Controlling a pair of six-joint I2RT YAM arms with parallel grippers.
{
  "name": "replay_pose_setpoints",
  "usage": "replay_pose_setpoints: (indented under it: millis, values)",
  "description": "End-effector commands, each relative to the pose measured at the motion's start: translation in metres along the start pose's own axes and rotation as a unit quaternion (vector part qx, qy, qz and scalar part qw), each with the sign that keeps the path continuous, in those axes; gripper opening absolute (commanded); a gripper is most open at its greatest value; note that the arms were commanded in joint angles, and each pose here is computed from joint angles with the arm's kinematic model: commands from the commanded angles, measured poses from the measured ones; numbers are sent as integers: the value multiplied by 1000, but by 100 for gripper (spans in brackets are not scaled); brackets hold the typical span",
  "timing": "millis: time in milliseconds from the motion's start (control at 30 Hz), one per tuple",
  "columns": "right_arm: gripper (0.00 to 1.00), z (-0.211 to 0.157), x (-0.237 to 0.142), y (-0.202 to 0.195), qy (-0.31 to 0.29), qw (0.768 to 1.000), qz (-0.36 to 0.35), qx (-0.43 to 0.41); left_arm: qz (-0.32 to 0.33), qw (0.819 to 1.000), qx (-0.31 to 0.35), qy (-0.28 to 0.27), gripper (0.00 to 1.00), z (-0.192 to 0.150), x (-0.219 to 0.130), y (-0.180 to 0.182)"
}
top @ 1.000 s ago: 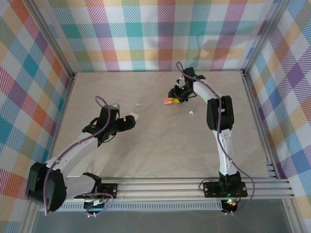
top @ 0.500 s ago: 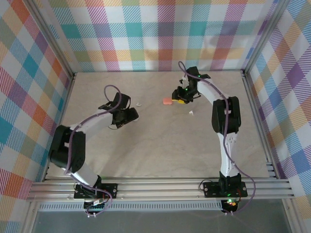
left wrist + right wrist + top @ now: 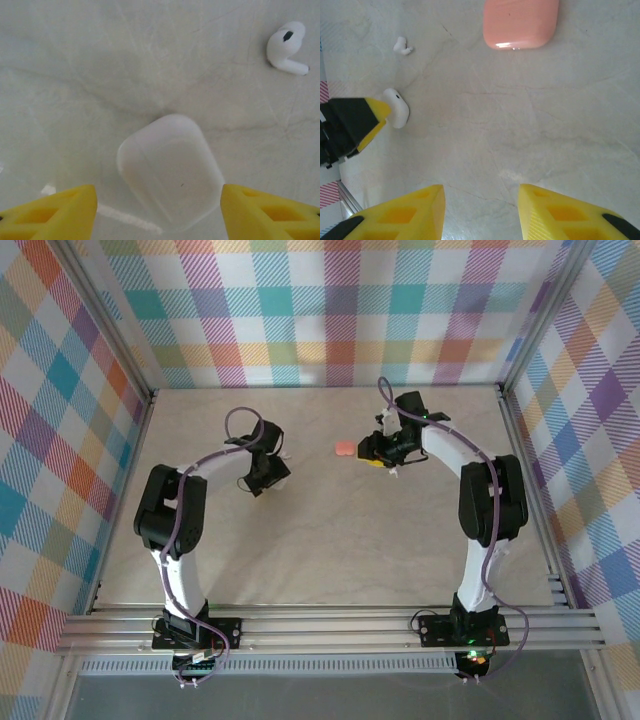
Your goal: Insert the wireless bluetooth earbuds into the charging case
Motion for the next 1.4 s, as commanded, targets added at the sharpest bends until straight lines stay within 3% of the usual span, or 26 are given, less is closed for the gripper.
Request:
replay_pose_setpoints:
  millis: [0, 267, 567, 667, 800, 967, 1367]
  values:
    - [43, 7, -16, 16, -30, 999, 29, -20, 29, 1000, -1, 8, 65, -4, 4, 4]
    - [43, 6, -19, 23, -31, 998, 51, -21, 47, 997, 50, 46, 63, -15, 24, 1]
    - [44, -1, -23, 31, -27, 996, 83, -10, 46, 988, 140, 37, 59, -31, 0, 4]
    - [44, -5, -23, 32, -24, 995, 94, -4, 41, 984, 169, 39, 53, -37, -5, 8]
    - [44, -12, -23, 31, -24, 995, 96, 3, 48, 984, 171, 21, 53, -37, -15, 19]
    - [44, -24, -25, 29, -22, 995, 97, 12, 38, 986, 160, 12, 62, -32, -25, 12]
    - [44, -38, -27, 26, -14, 996, 89, 7, 80, 990, 119, -14, 63, 2, -7, -16]
Point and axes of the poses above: each hand's point on the last joint's axis, 136 mm out from that joint toward the fingers, its own x axis out along the fingers, its own y axis along the line the jaws close on, z = x × y, the point moved 5 cm from there along -x, back along the fingers, and after that the axes turned 5 degrees about -x, right-handed, at the moved point
